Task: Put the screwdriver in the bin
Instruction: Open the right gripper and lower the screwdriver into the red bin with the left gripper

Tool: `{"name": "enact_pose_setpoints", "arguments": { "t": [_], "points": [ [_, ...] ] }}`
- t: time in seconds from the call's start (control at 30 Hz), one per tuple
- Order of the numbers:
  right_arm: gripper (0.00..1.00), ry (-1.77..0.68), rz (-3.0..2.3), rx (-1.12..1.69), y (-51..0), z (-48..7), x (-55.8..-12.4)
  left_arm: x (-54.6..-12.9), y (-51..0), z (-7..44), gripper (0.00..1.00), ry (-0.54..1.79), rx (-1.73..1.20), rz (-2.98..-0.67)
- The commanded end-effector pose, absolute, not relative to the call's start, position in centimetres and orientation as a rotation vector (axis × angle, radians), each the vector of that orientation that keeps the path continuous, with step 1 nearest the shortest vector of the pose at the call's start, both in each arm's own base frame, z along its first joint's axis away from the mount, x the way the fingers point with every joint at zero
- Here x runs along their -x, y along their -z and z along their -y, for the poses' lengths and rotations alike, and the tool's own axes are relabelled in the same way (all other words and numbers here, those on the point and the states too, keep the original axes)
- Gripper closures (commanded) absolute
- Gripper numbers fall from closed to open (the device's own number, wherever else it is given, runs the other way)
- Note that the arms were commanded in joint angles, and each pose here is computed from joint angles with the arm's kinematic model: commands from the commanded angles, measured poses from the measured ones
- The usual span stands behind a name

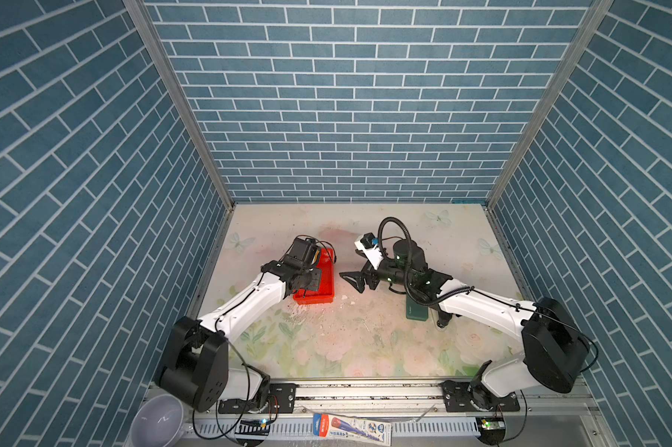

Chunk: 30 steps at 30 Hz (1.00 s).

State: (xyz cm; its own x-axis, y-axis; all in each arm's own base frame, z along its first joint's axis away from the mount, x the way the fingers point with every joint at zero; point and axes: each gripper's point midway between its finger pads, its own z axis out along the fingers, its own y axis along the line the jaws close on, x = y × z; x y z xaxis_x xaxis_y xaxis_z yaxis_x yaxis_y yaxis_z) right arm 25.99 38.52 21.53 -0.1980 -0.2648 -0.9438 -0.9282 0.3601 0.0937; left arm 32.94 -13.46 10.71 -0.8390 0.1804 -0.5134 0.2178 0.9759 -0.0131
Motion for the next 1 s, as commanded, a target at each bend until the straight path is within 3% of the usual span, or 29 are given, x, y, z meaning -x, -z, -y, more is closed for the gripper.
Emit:
{"name": "enact_pose_setpoints", "arguments": {
  "t": [0.0,0.73,0.97],
  "points": [
    [0.01,-0.829,-1.639,1.163,-21.4,-39.3,-25.7,-34.3,-10.8,13.4,1.00,0.076,-0.307,-2.602],
    [0.01,-0.732,-1.718,1.066,-19.0,-37.4,-26.5,-36.3,-5.5,16.0,1.00,0.161,-0.439,-2.765],
    [0.01,-0.723,-1.710,1.057,-19.3,-37.2,-26.6,-36.5,-4.8,15.7,0.85,0.131,-0.434,-2.774]
  ]
}}
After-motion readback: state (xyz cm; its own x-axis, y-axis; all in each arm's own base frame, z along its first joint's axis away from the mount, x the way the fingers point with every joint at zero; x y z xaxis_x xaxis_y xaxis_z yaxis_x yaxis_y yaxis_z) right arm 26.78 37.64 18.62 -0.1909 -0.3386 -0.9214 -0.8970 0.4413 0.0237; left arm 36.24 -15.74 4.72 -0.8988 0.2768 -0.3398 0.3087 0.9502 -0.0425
